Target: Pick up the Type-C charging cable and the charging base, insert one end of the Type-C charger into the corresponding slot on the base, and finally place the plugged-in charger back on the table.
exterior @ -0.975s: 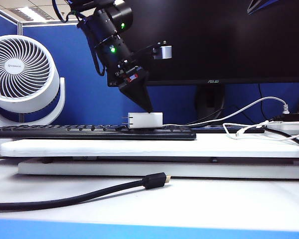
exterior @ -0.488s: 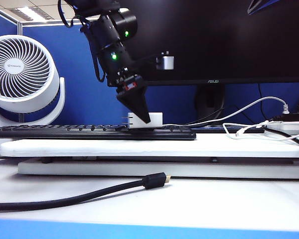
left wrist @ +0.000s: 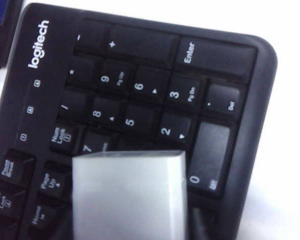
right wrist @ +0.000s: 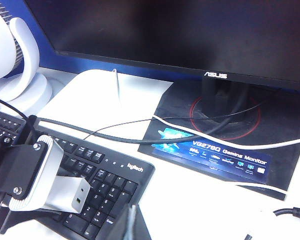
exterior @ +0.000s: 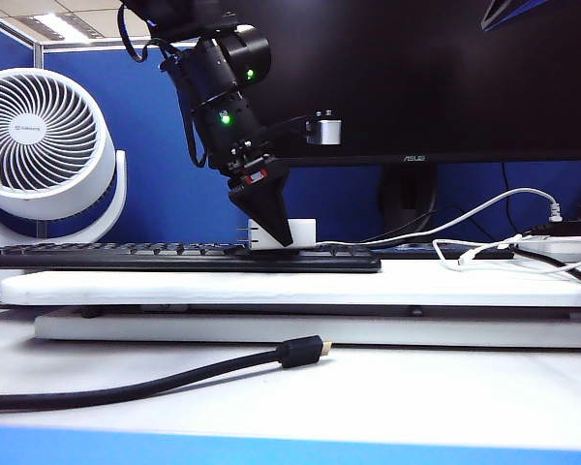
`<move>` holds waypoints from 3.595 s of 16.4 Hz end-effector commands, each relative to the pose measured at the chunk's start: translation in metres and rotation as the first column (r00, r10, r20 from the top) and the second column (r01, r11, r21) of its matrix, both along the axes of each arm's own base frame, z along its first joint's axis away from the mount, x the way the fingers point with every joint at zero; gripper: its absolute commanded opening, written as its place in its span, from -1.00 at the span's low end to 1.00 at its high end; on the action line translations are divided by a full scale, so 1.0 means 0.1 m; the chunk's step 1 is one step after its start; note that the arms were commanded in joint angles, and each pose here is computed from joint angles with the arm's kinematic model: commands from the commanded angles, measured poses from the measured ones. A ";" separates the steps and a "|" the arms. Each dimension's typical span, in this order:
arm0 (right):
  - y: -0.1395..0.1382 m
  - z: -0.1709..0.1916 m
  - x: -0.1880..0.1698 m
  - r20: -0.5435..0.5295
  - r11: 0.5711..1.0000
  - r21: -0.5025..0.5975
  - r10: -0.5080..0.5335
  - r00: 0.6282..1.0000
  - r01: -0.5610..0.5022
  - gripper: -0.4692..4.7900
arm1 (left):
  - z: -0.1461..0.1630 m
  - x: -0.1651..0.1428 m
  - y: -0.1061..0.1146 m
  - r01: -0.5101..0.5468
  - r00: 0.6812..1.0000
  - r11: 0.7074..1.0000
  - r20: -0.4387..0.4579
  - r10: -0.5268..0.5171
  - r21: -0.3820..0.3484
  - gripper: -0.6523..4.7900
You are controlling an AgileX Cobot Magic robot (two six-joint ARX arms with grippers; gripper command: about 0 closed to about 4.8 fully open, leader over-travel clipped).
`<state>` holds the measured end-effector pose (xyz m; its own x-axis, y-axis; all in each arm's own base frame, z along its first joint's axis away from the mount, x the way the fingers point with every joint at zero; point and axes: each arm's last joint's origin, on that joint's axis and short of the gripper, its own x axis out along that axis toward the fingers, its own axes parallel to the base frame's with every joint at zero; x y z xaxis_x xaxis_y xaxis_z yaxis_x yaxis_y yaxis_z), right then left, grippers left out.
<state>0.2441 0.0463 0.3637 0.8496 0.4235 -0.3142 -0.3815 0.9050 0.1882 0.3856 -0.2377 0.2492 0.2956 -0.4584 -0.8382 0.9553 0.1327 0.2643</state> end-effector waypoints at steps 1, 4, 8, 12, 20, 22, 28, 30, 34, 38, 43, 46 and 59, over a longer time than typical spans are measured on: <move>0.00 0.03 -0.01 0.017 1.000 0.002 0.007 1.000 -0.007 -0.84 | 0.04 0.01 -0.02 -0.015 1.000 1.000 0.013 0.016 -0.022 0.42; 0.00 0.03 -0.01 0.017 1.000 0.002 0.007 1.000 -0.007 -0.84 | 0.03 0.02 -0.02 -0.014 1.000 1.000 0.016 0.015 -0.025 -0.18; 0.00 0.03 -0.01 0.016 1.000 0.002 0.005 1.000 -0.005 -0.84 | 0.22 0.03 -0.06 0.010 1.000 0.988 0.020 -0.007 -0.151 -0.35; -0.02 -0.04 0.01 -0.065 0.997 0.022 -0.076 0.995 0.078 -0.84 | 0.79 -0.14 -0.02 0.071 0.997 0.922 0.052 -0.055 -0.380 -0.35; 0.08 -0.67 0.48 -0.606 0.841 0.346 -0.138 0.783 0.416 -0.84 | 1.77 -0.70 0.31 0.130 0.976 0.838 0.218 -0.013 -0.531 -0.35; 0.11 -0.84 0.62 -0.660 0.811 0.347 -0.146 0.737 0.471 -0.84 | 1.87 -0.78 0.36 0.142 0.971 0.830 0.241 -0.009 -0.539 -0.35; 0.15 -1.06 0.90 -0.645 0.778 0.399 -0.136 0.752 0.484 -0.09 | 1.95 -0.86 0.41 0.135 0.972 0.824 0.237 0.000 -0.550 -0.35; 0.15 -1.06 0.90 -0.640 0.771 0.382 -0.177 0.748 0.509 -0.09 | 1.94 -0.86 0.41 0.129 0.974 0.827 0.227 -0.001 -0.548 -0.35; 0.15 -1.10 0.92 -0.625 0.753 0.327 -0.281 0.728 0.572 -0.09 | 1.94 -0.87 0.41 0.127 0.975 0.827 0.224 -0.002 -0.547 -0.35; 0.20 -1.29 0.98 -0.666 0.760 0.274 -0.292 0.686 0.590 -0.09 | 1.94 -0.87 0.41 0.125 0.975 0.826 0.222 -0.001 -0.549 -0.35; 0.20 -1.48 1.06 -0.693 0.745 0.230 -0.326 0.642 0.626 -0.10 | 1.95 -0.88 0.42 0.125 0.976 0.824 0.220 -0.001 -0.552 -0.35; 0.20 -1.51 1.09 -0.686 0.739 0.226 -0.342 0.643 0.634 -0.10 | 1.96 -0.89 0.42 0.126 0.975 0.824 0.221 0.000 -0.553 -0.35; 0.21 -1.68 1.13 -0.719 0.740 0.192 -0.341 0.606 0.645 -0.85 | 1.97 -0.90 0.43 0.116 0.977 0.821 0.212 0.006 -0.559 -0.35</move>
<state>0.3597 0.0678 0.1996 0.6654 0.2116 -0.7159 0.4204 0.6863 0.5936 0.2991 -0.1969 0.4389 0.3796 -0.8425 -0.3822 0.9099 0.2654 0.3187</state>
